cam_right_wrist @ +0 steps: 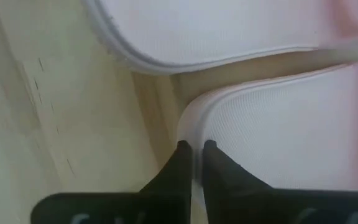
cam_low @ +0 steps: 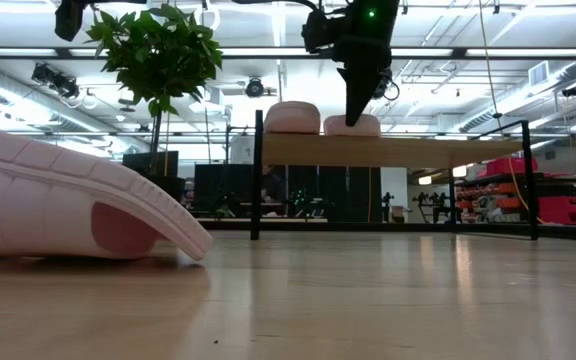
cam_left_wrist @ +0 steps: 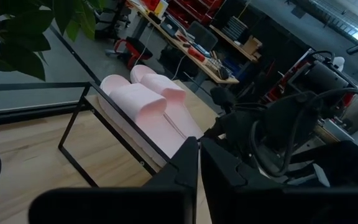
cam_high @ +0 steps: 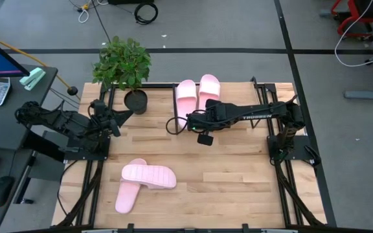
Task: Pick and place slides into the shelf
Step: Adjust the right pink slide on the shelf
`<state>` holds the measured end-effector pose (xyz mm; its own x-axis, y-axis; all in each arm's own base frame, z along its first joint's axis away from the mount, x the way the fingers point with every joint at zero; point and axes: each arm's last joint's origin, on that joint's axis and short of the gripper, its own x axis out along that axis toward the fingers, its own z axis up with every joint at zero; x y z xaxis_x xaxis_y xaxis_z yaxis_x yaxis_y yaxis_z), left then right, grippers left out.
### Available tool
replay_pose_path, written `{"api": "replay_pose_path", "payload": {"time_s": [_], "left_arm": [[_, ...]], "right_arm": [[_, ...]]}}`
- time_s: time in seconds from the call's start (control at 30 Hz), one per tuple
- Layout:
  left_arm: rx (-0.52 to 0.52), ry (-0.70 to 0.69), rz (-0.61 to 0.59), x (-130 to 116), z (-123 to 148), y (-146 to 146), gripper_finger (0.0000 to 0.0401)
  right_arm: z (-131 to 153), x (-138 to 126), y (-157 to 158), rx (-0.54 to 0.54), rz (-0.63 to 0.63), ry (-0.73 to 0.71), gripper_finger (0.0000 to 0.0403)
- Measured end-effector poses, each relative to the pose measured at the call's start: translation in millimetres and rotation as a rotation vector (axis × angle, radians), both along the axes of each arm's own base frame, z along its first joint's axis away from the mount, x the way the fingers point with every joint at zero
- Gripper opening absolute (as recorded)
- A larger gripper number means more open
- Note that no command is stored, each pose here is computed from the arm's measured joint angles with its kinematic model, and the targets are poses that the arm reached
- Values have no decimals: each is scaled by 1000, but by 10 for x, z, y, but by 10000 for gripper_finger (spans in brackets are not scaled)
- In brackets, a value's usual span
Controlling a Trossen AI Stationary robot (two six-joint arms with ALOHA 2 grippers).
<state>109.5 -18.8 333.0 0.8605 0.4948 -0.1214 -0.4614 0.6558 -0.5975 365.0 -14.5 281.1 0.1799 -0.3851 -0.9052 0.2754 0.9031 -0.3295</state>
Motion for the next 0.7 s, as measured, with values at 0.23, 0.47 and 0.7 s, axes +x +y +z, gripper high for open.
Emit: {"api": "replay_pose_path", "payload": {"time_s": [0.23,0.47,0.7], "left_arm": [[5,7,3,-1,-5,1,12],[10,9,3,-2,-5,1,20],[12,10,10,-3,-6,4,13]], "right_arm": [[9,2,9,-1,17,-1,13],[77,28,51,-10,68,-14,13],[77,30,120,-32,131,7,12]]}}
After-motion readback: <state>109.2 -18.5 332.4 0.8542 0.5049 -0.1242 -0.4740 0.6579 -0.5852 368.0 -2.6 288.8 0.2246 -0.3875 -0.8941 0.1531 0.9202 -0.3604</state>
